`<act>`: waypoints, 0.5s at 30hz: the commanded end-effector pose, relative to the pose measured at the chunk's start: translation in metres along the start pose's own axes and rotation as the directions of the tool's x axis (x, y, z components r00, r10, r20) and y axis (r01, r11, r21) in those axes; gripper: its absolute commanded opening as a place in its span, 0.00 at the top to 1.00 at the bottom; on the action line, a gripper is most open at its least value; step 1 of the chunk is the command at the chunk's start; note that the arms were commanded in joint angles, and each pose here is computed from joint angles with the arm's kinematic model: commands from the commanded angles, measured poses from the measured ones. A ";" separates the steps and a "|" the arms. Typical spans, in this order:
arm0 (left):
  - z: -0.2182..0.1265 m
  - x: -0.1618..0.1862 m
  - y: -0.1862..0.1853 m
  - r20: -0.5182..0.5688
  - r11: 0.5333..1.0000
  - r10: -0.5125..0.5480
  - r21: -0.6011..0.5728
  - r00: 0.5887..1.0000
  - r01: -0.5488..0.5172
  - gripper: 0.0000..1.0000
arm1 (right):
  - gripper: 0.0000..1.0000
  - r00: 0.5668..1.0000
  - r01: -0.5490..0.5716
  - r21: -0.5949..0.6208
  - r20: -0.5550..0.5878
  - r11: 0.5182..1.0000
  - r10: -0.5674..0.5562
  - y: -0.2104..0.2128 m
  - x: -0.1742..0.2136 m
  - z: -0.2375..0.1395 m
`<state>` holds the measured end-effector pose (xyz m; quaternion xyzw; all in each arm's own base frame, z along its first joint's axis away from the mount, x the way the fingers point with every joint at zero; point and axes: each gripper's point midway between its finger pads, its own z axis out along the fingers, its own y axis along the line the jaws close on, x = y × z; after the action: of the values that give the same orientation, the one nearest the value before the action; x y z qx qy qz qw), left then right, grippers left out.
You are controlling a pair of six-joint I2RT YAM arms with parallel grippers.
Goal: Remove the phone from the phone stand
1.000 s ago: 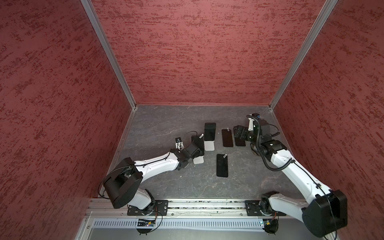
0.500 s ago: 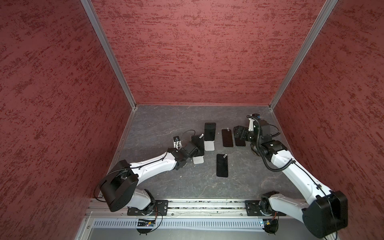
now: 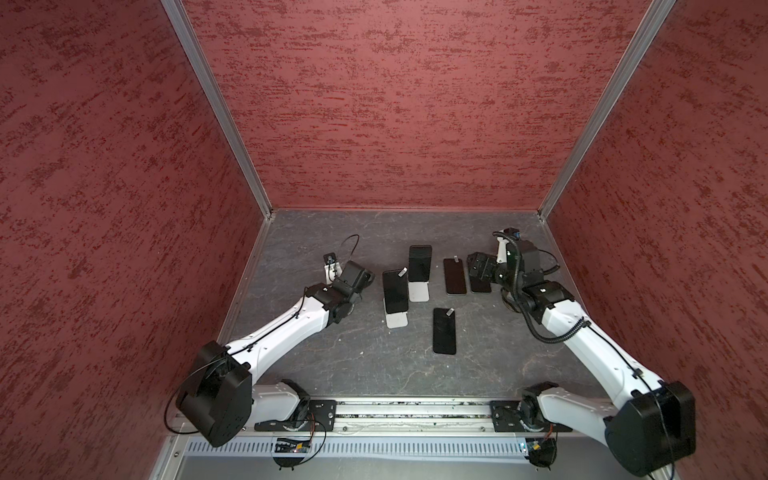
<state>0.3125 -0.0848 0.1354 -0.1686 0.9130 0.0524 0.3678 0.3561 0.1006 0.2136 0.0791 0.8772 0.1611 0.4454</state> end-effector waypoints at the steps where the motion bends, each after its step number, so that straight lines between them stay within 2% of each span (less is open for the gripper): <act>1: -0.002 -0.032 -0.007 0.068 0.998 -0.022 0.063 0.997 0.017 0.46 | 0.01 1.000 0.012 0.019 0.009 1.000 -0.012 -0.002 0.000 0.000; 6: 0.017 -0.045 0.001 0.059 0.996 -0.066 0.060 0.996 0.063 0.46 | 0.01 1.000 0.016 0.026 -0.003 1.000 -0.016 -0.003 0.002 0.004; 15: 0.052 -0.053 0.003 0.022 0.996 -0.085 0.032 0.996 0.085 0.46 | 0.01 0.999 0.041 0.044 -0.017 0.998 -0.040 -0.005 0.002 0.009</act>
<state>0.3582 -0.0508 0.1184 -0.2024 0.9118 0.0456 0.3545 0.3595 0.1004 0.2015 0.0728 0.8858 0.1488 0.4335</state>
